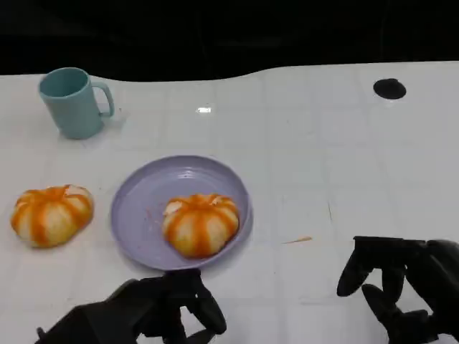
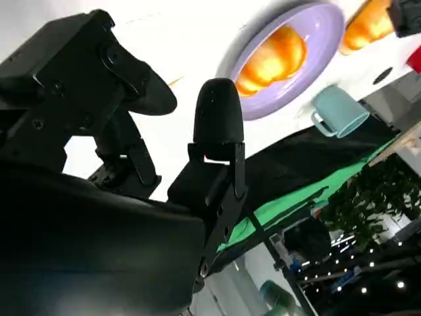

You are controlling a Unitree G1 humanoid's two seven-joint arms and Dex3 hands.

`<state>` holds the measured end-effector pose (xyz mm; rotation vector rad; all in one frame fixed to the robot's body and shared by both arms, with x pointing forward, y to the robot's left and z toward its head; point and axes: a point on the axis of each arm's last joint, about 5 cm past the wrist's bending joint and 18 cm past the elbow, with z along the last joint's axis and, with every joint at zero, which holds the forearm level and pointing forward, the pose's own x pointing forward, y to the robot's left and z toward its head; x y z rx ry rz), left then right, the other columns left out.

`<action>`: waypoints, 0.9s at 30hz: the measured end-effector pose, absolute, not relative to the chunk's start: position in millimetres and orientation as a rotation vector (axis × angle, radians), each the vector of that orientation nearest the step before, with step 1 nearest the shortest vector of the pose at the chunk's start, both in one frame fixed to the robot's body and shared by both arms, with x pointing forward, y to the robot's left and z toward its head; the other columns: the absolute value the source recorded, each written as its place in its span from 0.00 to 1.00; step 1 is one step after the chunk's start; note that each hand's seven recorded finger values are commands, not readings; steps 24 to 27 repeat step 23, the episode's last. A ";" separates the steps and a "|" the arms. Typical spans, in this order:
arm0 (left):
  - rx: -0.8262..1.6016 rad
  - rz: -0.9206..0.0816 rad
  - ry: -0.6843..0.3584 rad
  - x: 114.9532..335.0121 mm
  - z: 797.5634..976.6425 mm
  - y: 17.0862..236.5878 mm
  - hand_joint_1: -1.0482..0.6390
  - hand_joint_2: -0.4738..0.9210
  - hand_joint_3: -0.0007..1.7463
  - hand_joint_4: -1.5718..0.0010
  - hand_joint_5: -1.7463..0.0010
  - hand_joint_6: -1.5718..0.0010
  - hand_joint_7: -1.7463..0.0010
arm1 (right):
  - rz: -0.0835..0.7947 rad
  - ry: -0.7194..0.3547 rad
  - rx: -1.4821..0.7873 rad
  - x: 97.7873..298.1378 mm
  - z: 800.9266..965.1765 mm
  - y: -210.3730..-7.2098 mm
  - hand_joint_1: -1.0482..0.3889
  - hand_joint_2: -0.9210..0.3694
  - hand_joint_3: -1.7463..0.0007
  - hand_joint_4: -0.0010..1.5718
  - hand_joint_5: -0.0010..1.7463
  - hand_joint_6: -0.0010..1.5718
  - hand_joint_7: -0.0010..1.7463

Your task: Grasp the bread from the table and place it into the plate.

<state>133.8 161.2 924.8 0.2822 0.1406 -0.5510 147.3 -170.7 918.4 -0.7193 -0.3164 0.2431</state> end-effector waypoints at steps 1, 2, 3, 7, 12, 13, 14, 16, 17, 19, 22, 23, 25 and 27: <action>0.282 -0.551 0.140 133.7 924.9 161.3 0.43 0.90 0.43 0.59 0.00 0.62 0.17 | 0.237 -0.311 -0.729 147.0 916.3 -171.0 0.77 0.53 0.23 0.57 0.96 0.56 0.72; 0.282 -0.550 0.139 133.7 924.9 161.4 0.44 0.90 0.43 0.59 0.00 0.62 0.17 | 0.230 -0.307 -0.740 146.3 914.5 -171.2 0.78 0.53 0.22 0.58 0.96 0.56 0.72; 0.283 -0.550 0.140 133.5 924.8 161.6 0.44 0.90 0.43 0.59 0.00 0.62 0.18 | 0.225 -0.305 -0.751 145.8 912.9 -171.4 0.78 0.54 0.22 0.58 0.96 0.56 0.72; 0.288 -0.549 0.142 133.2 924.6 162.6 0.44 0.90 0.43 0.60 0.00 0.62 0.18 | 0.207 -0.289 -0.773 144.5 907.3 -172.3 0.78 0.50 0.27 0.58 0.96 0.57 0.70; 0.281 -0.544 0.141 132.1 923.5 164.2 0.45 0.90 0.43 0.61 0.00 0.62 0.18 | 0.195 -0.289 -0.789 144.5 905.6 -171.9 0.77 0.49 0.28 0.57 0.96 0.57 0.69; 0.278 -0.541 0.143 131.8 923.1 164.9 0.45 0.90 0.43 0.61 0.00 0.62 0.18 | 0.196 -0.287 -0.790 144.6 905.1 -171.7 0.77 0.49 0.28 0.58 0.96 0.57 0.69; 0.278 -0.538 0.145 131.7 922.8 165.5 0.45 0.90 0.43 0.61 0.00 0.62 0.18 | 0.196 -0.285 -0.791 144.8 904.4 -171.6 0.78 0.50 0.28 0.58 0.96 0.57 0.69; 0.280 -0.534 0.149 131.6 921.9 166.7 0.45 0.90 0.43 0.61 0.00 0.62 0.18 | 0.196 -0.283 -0.791 145.7 903.3 -171.3 0.78 0.51 0.27 0.59 0.95 0.58 0.68; 0.281 -0.533 0.149 131.6 921.5 167.0 0.45 0.90 0.43 0.61 0.00 0.62 0.18 | 0.195 -0.283 -0.790 146.2 902.9 -171.1 0.77 0.51 0.27 0.59 0.94 0.58 0.68; 0.281 -0.533 0.147 131.6 921.1 167.4 0.46 0.90 0.43 0.60 0.00 0.62 0.18 | 0.195 -0.285 -0.791 147.1 902.7 -170.7 0.77 0.52 0.26 0.60 0.94 0.59 0.68; 0.282 -0.532 0.139 131.6 920.9 167.9 0.46 0.90 0.43 0.60 0.00 0.62 0.18 | 0.200 -0.287 -0.790 147.4 902.7 -169.4 0.77 0.52 0.26 0.60 0.94 0.59 0.67; 0.282 -0.532 0.139 131.5 920.8 167.9 0.46 0.90 0.43 0.60 0.00 0.62 0.18 | 0.200 -0.285 -0.791 147.4 902.6 -169.3 0.77 0.53 0.26 0.60 0.94 0.59 0.67; 0.282 -0.532 0.139 131.5 920.8 167.9 0.46 0.90 0.43 0.60 0.00 0.62 0.18 | 0.200 -0.285 -0.791 147.4 902.6 -169.3 0.77 0.53 0.26 0.60 0.94 0.59 0.67; 0.282 -0.532 0.139 131.5 920.8 167.9 0.46 0.90 0.43 0.60 0.00 0.62 0.18 | 0.200 -0.285 -0.791 147.4 902.6 -169.3 0.77 0.53 0.26 0.60 0.94 0.59 0.67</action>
